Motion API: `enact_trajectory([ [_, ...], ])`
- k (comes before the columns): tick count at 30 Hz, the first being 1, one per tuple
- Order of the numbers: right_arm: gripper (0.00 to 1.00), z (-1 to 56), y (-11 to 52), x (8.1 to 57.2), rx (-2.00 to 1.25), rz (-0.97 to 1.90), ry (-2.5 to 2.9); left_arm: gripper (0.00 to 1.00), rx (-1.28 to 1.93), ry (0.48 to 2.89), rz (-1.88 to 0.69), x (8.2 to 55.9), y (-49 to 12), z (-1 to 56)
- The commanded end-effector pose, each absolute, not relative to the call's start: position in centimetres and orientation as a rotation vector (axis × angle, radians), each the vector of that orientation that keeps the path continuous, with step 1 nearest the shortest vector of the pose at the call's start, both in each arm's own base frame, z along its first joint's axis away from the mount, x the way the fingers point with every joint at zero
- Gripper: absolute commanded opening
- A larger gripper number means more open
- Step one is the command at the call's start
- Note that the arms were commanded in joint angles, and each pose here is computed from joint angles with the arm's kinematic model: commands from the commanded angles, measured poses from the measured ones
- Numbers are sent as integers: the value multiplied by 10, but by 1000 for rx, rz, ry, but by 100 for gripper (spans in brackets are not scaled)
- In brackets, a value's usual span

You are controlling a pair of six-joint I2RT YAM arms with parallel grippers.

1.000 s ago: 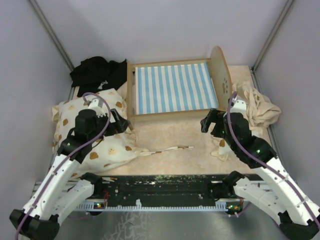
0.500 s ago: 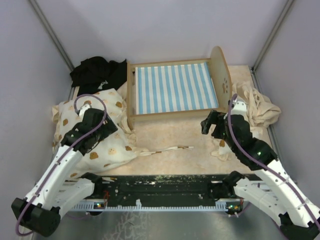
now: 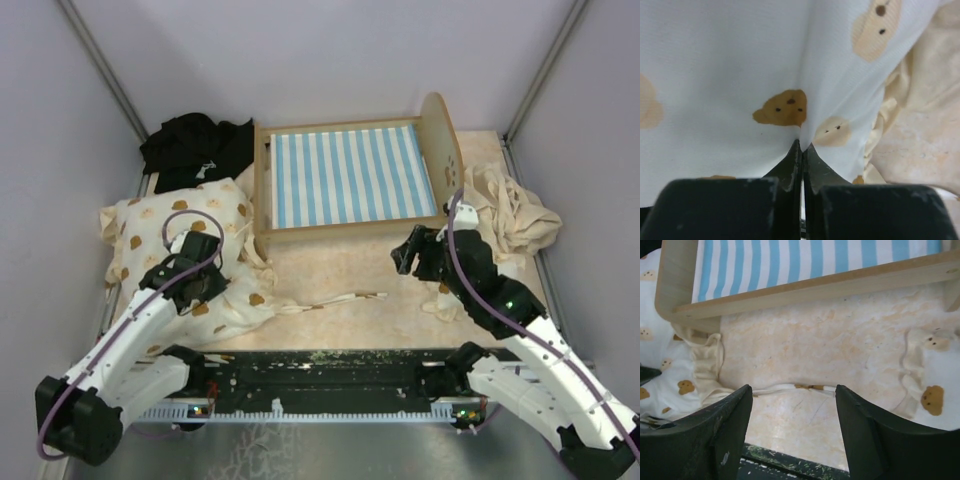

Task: Set up the pet bed

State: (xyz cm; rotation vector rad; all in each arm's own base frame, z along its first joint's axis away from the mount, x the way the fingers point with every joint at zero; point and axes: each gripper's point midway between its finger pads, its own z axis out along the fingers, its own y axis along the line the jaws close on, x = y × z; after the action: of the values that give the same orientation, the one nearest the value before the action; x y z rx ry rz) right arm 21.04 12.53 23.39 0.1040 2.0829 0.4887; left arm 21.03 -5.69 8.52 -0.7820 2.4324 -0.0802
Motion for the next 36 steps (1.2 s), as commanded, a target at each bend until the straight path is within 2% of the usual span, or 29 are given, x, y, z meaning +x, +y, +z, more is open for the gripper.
enact_trajectory([
  [1,65,246,164,217,124,711,2051,0,-772,2319,-339,231,-84,133],
  [6,63,252,210,225,223,919,1979,0,-746,2194,-573,237,-104,177],
  [13,68,240,279,209,475,1193,1827,0,-785,2180,-710,230,-118,192],
  [20,69,224,342,197,399,1295,1834,0,-795,2187,-781,226,-127,196],
  [33,70,181,403,191,463,1385,2007,0,-817,2197,-872,219,-136,188],
  [35,67,177,408,191,462,1391,2011,0,-817,2200,-872,218,-136,186],
  [36,63,177,409,193,456,1384,2005,0,-816,2202,-874,218,-137,186],
])
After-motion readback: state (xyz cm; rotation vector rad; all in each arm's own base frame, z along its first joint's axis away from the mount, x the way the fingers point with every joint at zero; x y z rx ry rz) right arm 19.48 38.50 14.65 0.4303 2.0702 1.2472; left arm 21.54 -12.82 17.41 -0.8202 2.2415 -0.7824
